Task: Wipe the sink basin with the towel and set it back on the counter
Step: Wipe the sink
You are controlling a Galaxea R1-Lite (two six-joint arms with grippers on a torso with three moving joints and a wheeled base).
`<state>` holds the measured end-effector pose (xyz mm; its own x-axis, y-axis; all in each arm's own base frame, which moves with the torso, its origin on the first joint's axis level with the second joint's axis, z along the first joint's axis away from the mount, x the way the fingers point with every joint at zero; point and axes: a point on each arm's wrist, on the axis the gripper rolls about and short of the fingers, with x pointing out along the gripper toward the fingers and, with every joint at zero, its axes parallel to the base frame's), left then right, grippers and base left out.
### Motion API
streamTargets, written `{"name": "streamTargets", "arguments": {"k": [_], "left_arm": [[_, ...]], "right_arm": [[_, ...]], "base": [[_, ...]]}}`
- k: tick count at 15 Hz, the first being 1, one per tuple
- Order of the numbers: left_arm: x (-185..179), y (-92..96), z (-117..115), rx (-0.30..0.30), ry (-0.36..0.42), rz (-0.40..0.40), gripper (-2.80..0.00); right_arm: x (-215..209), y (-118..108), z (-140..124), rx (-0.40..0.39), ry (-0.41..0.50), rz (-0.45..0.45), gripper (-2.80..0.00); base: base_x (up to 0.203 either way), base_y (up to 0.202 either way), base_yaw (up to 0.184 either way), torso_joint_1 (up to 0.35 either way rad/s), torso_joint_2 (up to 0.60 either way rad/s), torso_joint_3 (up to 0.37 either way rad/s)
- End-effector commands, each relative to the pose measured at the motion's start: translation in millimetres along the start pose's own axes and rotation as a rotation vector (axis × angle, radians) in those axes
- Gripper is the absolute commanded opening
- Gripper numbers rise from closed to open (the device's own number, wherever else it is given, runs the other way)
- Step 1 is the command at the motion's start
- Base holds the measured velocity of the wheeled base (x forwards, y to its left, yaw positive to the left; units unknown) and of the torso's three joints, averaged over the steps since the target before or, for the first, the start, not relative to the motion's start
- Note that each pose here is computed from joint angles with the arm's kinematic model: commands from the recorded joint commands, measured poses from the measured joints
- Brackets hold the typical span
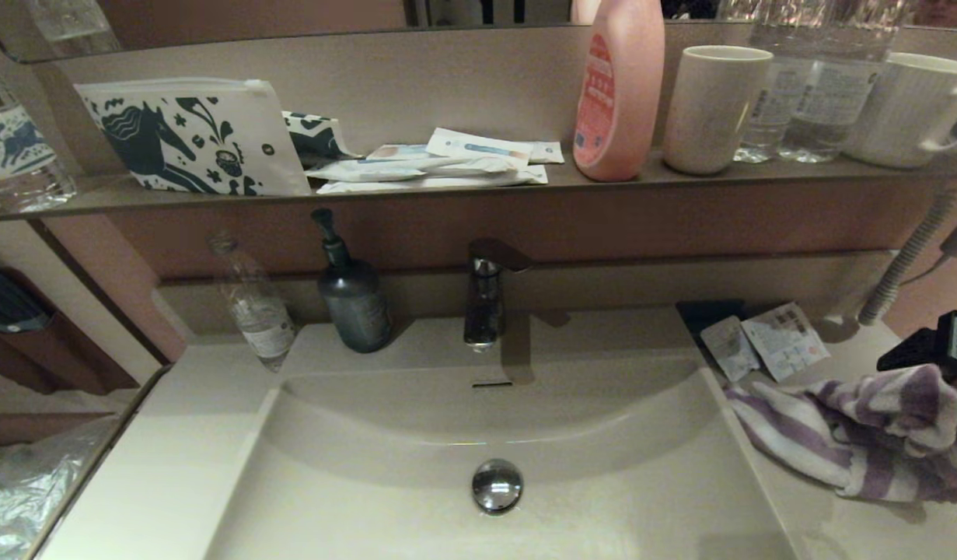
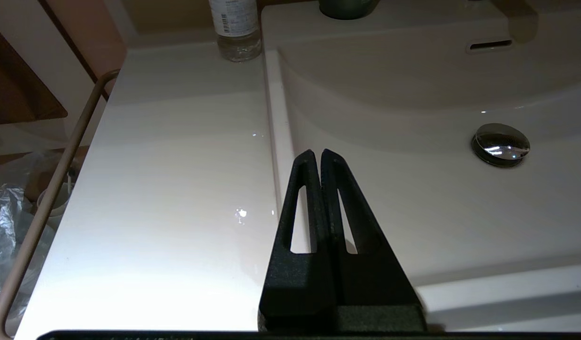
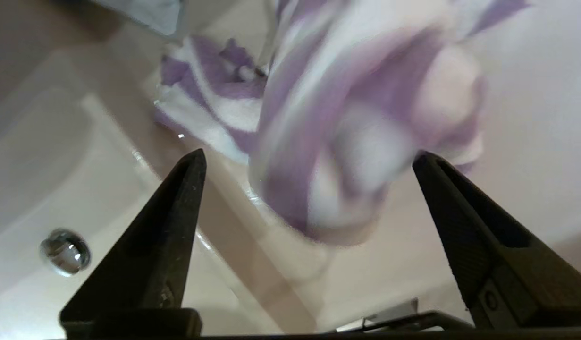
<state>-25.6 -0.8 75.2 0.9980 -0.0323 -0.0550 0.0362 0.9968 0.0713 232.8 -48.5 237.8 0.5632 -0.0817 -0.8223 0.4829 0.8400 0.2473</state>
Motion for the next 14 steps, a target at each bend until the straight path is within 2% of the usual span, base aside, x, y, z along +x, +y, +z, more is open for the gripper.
{"name": "streamTargets", "arguments": {"k": [1, 5, 6, 9, 11, 12, 14], "left_arm": [[0, 0.0, 0, 0.000, 0.002, 0.000, -2.80], [0, 0.0, 0, 0.000, 0.002, 0.000, -2.80], [0, 0.0, 0, 0.000, 0.002, 0.000, -2.80], [0, 0.0, 0, 0.000, 0.002, 0.000, -2.80], [0, 0.0, 0, 0.000, 0.002, 0.000, -2.80], [0, 0.0, 0, 0.000, 0.002, 0.000, -2.80], [0, 0.0, 0, 0.000, 0.002, 0.000, -2.80]], "right_arm": [[-3, 4, 10, 0.002, -0.025, 0.004, 0.00], [-15, 4, 7, 0.002, -0.035, 0.009, 0.00], [-17, 2, 4, 0.002, -0.022, 0.006, -2.80], [-21, -3, -10, -0.026, -0.005, -0.002, -2.80], [-25, -12, -29, -0.129, 0.016, -0.012, -2.80], [-25, -16, -37, -0.156, 0.026, -0.019, -2.80], [-13, -22, -43, -0.157, 0.018, -0.025, -2.80]], "base": [[0.000, 0.000, 0.000, 0.000, 0.00, 0.000], [0.000, 0.000, 0.000, 0.000, 0.00, 0.000], [0.000, 0.000, 0.000, 0.000, 0.00, 0.000], [0.000, 0.000, 0.000, 0.000, 0.00, 0.000], [0.000, 0.000, 0.000, 0.000, 0.00, 0.000], [0.000, 0.000, 0.000, 0.000, 0.00, 0.000], [0.000, 0.000, 0.000, 0.000, 0.00, 0.000]]}}
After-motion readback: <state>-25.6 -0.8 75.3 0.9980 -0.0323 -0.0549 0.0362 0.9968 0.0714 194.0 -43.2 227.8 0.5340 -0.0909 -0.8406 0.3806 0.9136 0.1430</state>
